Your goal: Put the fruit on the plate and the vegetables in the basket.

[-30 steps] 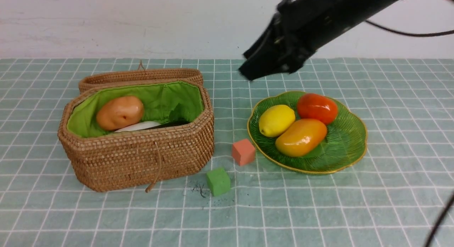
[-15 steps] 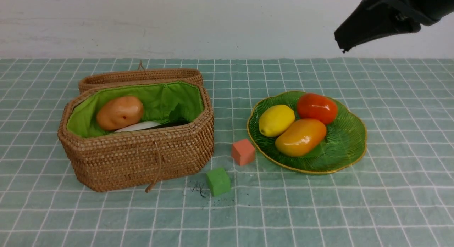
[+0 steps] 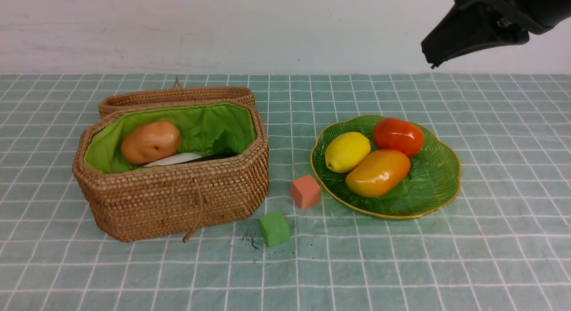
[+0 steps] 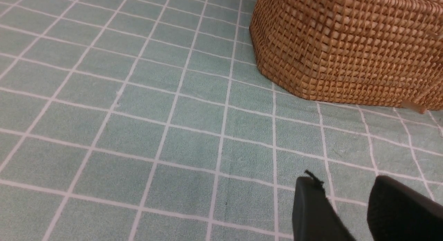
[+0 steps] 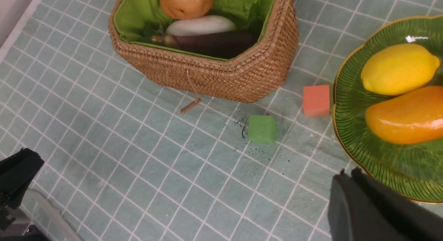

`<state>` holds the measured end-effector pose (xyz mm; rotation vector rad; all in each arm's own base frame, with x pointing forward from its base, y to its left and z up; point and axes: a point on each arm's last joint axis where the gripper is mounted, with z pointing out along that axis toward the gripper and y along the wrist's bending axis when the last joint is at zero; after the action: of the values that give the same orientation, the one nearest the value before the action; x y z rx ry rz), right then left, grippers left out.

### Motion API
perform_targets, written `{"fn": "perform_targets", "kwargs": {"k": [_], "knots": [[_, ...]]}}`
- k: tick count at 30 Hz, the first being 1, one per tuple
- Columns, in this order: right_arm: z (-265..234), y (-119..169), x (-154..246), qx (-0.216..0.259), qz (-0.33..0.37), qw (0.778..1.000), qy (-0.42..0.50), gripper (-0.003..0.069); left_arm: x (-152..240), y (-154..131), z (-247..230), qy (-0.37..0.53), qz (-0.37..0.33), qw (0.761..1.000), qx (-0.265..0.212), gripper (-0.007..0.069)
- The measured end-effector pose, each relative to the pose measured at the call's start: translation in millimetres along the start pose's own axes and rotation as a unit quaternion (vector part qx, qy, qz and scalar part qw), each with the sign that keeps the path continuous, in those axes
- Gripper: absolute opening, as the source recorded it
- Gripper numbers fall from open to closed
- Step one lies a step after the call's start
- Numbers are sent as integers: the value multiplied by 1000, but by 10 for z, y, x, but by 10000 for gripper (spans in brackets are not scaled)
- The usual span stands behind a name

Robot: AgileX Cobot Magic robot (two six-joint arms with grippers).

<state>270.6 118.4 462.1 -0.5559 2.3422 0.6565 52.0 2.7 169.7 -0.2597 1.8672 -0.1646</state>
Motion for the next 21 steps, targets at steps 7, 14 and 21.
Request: {"fn": "perform_targets", "kwargs": {"k": [7, 14, 21], "knots": [[-422, 11, 267, 106, -76, 989, -67, -7, 0, 0, 0, 0, 0, 1000, 0, 239], [-515, -177, 1209, 203, -87, 957, -186, -6, 0, 0, 0, 0, 0, 1000, 0, 239], [-369, -350, 2538, 269, -44, 921, -280, -1, 0, 0, 0, 0, 0, 1000, 0, 239]]}}
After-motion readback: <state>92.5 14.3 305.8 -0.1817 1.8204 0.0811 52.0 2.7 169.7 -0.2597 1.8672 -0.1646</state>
